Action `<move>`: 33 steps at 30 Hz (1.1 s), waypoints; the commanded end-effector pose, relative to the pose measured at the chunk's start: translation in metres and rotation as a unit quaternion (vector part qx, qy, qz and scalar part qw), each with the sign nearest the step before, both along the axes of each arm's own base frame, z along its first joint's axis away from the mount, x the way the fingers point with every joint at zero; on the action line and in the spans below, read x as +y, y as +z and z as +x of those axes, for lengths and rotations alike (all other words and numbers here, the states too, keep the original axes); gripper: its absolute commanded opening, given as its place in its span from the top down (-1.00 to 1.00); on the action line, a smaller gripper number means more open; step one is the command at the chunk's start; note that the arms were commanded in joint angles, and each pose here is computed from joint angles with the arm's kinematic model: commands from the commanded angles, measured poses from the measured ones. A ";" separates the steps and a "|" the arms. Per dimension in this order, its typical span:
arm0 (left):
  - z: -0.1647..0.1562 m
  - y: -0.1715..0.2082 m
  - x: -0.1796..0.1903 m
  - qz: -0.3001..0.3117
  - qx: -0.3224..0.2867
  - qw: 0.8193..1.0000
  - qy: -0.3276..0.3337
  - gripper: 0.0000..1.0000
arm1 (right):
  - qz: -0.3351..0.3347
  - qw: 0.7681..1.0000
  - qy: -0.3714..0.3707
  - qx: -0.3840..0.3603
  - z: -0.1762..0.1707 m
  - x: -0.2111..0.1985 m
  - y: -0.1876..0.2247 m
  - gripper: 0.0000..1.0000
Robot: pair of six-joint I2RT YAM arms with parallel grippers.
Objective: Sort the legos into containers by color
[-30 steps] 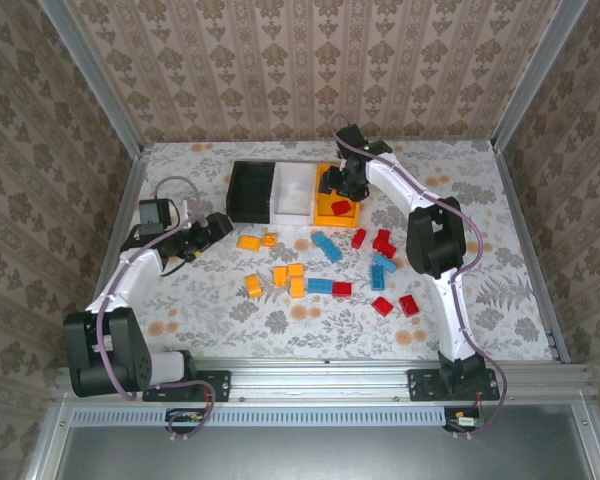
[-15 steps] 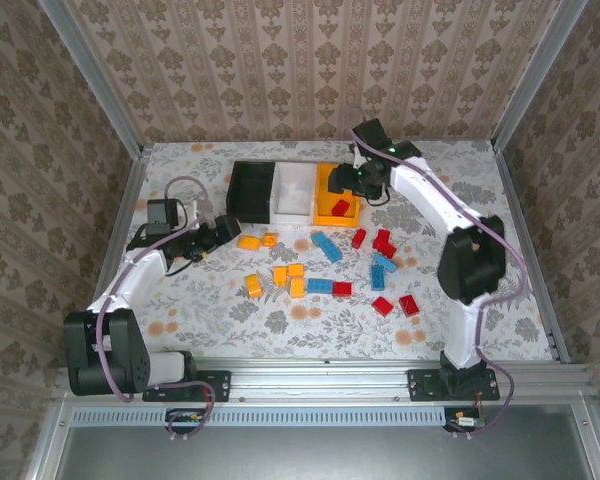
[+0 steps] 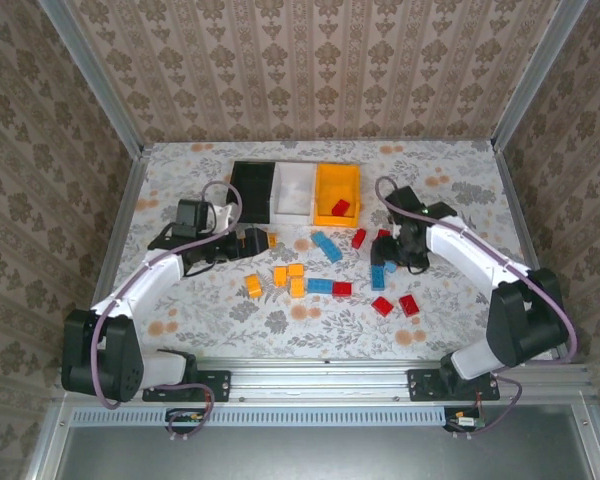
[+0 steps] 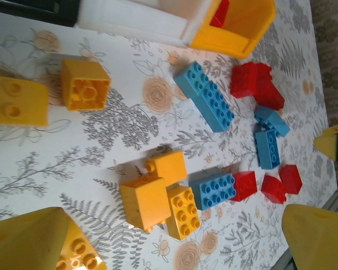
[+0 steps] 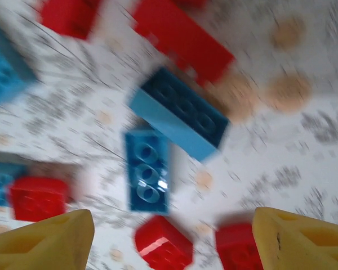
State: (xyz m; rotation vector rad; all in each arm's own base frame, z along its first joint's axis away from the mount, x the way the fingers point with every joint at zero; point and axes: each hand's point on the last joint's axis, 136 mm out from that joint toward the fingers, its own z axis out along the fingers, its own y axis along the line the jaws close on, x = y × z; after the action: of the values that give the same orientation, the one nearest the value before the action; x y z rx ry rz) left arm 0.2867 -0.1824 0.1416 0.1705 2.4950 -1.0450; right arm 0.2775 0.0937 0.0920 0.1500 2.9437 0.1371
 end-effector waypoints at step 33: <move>-0.011 0.004 -0.007 0.008 -0.005 0.999 -0.036 -1.00 | 0.041 0.991 -0.089 0.086 -0.060 -0.027 -0.081 -0.26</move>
State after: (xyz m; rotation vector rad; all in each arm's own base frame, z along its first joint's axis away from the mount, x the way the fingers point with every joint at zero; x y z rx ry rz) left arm 0.2757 -0.1855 0.1354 0.2155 2.5343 -1.0404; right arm 0.2231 0.0632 0.0172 0.4201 3.0568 0.1943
